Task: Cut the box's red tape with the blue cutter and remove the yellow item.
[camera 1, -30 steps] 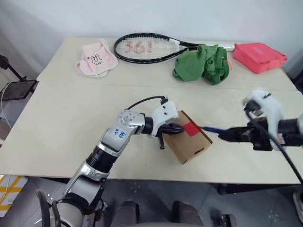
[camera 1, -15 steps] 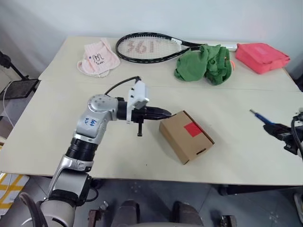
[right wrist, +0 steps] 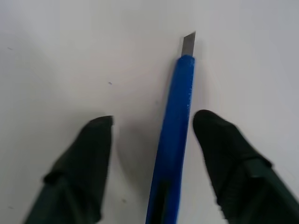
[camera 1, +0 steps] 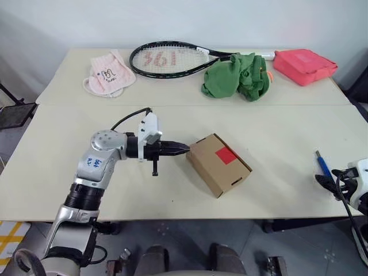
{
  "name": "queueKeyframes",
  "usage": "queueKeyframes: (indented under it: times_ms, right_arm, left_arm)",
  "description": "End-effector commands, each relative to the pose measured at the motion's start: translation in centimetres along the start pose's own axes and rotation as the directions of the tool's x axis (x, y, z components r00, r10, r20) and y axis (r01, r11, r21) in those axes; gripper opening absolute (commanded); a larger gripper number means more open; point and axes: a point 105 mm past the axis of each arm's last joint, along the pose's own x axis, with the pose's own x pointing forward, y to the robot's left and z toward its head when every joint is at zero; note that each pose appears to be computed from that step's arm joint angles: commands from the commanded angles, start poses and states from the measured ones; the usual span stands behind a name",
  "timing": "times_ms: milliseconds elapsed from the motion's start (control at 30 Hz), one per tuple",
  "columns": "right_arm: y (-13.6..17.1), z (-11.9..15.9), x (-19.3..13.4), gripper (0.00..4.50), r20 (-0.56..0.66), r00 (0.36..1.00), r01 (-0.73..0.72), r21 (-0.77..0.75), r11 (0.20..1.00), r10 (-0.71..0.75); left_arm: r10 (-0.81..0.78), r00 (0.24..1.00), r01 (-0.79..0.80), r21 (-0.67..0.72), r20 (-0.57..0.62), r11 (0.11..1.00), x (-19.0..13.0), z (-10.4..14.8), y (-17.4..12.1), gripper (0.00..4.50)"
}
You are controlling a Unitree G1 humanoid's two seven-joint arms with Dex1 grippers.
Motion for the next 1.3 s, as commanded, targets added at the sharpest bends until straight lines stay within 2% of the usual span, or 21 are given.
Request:
queueKeyframes:
  times_ms: [33,67,200,333,433,533,800,833,933,1067,1167,1300]
  right_arm:
    - [-0.3,2.4,-1.6,4.13,0.117,0.992,-0.04,0.021,0.999,0.038]
    - [-0.3,2.9,-2.0,4.45,0.139,0.989,-0.054,0.013,0.998,0.051]
    - [-0.1,6.7,-4.9,4.45,0.282,0.952,-0.126,-0.001,0.992,0.121]
    - [2.6,9.3,-6.0,4.45,0.297,0.908,-0.305,-0.018,0.952,0.296]
    - [4.0,9.5,-5.5,3.89,0.267,0.896,-0.355,-0.05,0.934,0.355]
    - [7.1,8.7,-2.3,2.89,0.177,0.891,-0.388,-0.18,0.904,0.418]
    - [10.3,7.3,3.4,0.18,0.147,0.887,-0.361,-0.367,0.857,0.437]
    - [11.7,7.1,4.3,0.05,0.149,0.868,-0.394,-0.375,0.839,0.474]
    - [14.2,6.8,5.6,0.05,0.144,0.824,-0.466,-0.376,0.801,0.547]
    - [16.0,6.6,6.2,0.05,0.145,0.786,-0.517,-0.376,0.769,0.6]
    - [18.6,6.4,5.3,0.05,0.119,0.712,-0.617,-0.365,0.697,0.692]
    - [19.9,6.5,4.3,0.05,0.099,0.666,-0.667,-0.365,0.649,0.74]
  left_arm:
    - [0.048,0.999,-0.048,0.026,0.001,0.999,-0.7,0.5,-0.1,0.0]
    - [0.06,0.998,-0.06,0.022,0.001,0.998,-0.8,0.4,-0.1,0.0]
    - [0.138,0.99,-0.139,-0.025,-0.03,0.99,-2.5,-0.7,-0.2,0.0]
    - [0.225,0.97,-0.232,-0.09,-0.087,0.968,-4.7,-2.4,-0.4,0.0]
    - [0.238,0.964,-0.25,-0.104,-0.115,0.963,-5.1,-3.1,-0.8,0.0]
    - [0.216,0.962,-0.241,-0.145,-0.169,0.96,-4.7,-4.8,-2.4,0.0]
    - [0.209,0.967,-0.235,-0.187,-0.148,0.954,-1.7,-5.4,-3.3,0.0]
    - [0.204,0.968,-0.23,-0.187,-0.145,0.955,-0.9,-5.4,-3.3,0.0]
    - [0.202,0.968,-0.228,-0.186,-0.151,0.956,0.4,-5.5,-2.9,0.0]
    - [0.196,0.968,-0.223,-0.173,-0.159,0.96,1.2,-5.7,-2.5,0.0]
    - [0.167,0.974,-0.195,-0.189,-0.154,0.963,2.5,-5.8,-2.6,0.0]
    - [0.163,0.975,-0.193,-0.214,-0.151,0.958,3.0,-6.0,-2.7,0.0]
